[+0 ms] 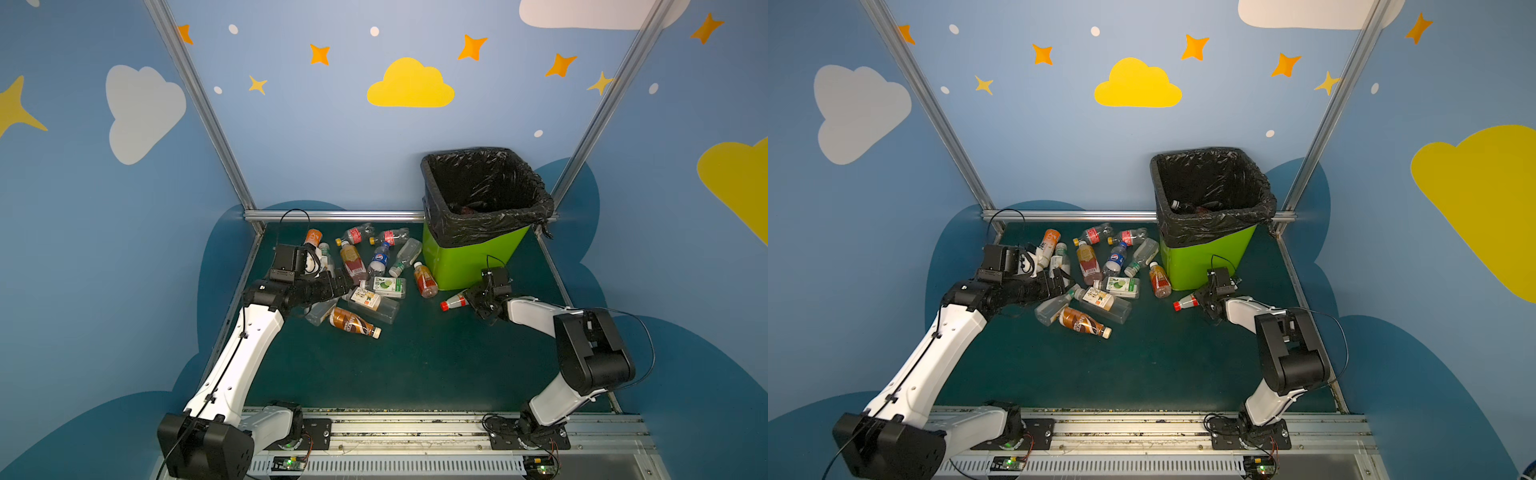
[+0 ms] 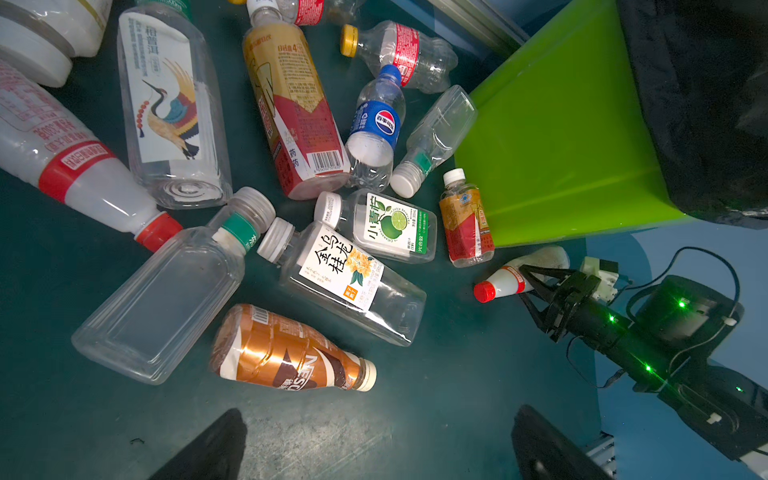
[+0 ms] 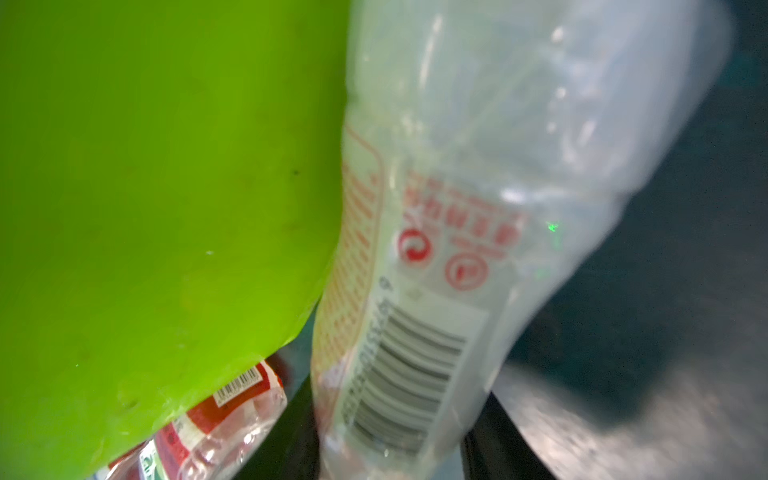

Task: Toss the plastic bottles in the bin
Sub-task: 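Lift the white red-cap bottle over the bin and open the right gripper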

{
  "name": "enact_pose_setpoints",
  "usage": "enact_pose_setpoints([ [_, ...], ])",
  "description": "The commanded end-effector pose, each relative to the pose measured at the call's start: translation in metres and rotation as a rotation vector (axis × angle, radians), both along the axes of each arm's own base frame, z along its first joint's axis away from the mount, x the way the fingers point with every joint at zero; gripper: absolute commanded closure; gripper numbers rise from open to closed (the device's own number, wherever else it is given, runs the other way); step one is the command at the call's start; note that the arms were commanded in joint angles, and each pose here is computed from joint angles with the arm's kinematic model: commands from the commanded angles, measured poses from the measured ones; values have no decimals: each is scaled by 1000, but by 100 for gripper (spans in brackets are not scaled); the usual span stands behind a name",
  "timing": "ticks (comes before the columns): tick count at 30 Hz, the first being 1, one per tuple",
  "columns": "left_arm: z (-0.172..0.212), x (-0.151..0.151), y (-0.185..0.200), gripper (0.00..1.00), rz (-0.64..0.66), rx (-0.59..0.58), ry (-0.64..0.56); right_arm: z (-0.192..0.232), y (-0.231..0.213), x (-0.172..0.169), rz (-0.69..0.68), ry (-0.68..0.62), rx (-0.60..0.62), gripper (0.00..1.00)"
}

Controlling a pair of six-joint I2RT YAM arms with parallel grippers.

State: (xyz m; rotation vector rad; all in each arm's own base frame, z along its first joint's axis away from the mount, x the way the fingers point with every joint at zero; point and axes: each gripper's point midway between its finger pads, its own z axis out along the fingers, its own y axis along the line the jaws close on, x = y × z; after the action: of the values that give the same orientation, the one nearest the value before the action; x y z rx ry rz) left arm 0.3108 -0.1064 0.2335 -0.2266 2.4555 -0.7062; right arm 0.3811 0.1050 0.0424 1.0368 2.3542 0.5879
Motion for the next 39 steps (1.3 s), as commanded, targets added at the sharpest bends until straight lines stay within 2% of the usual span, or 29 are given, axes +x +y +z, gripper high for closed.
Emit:
enact_pose_setpoints([
  [1,7,-1,-1,0,-19,-6,-14,-3,-12,-28,4,44,-30,54],
  [8,5,-2,-2,0,-14,-15,-8,31,-32,-76,-9,-7,-62,55],
  [13,5,-1,-2,0,-3,-26,-5,96,-47,-106,14,-167,-113,55],
  [16,5,1,-1,0,11,-24,-5,169,-59,-122,31,-369,-169,56],
  [22,12,10,2,0,44,-27,-29,357,-57,-159,181,-966,-353,57],
  [26,20,15,2,0,56,-35,-53,449,-50,-168,195,-1264,-464,56],
  [29,27,18,3,0,60,-28,-69,511,-37,-148,183,-1442,-521,54],
  [31,31,20,4,0,60,-19,-72,548,-24,-107,180,-1466,-573,53],
  [32,33,21,4,0,57,-16,-70,557,-15,-78,205,-1430,-600,51],
  [34,36,24,2,0,45,-13,-59,556,7,-7,324,-1245,-642,46],
  [35,38,25,1,0,40,-14,-57,545,13,21,362,-1151,-659,43],
  [36,40,25,1,0,36,-15,-57,527,16,46,370,-1041,-662,35],
  [38,43,24,1,0,34,-13,-60,505,18,70,381,-949,-666,19],
  [39,44,22,2,0,34,-10,-58,504,19,75,367,-958,-668,13],
])
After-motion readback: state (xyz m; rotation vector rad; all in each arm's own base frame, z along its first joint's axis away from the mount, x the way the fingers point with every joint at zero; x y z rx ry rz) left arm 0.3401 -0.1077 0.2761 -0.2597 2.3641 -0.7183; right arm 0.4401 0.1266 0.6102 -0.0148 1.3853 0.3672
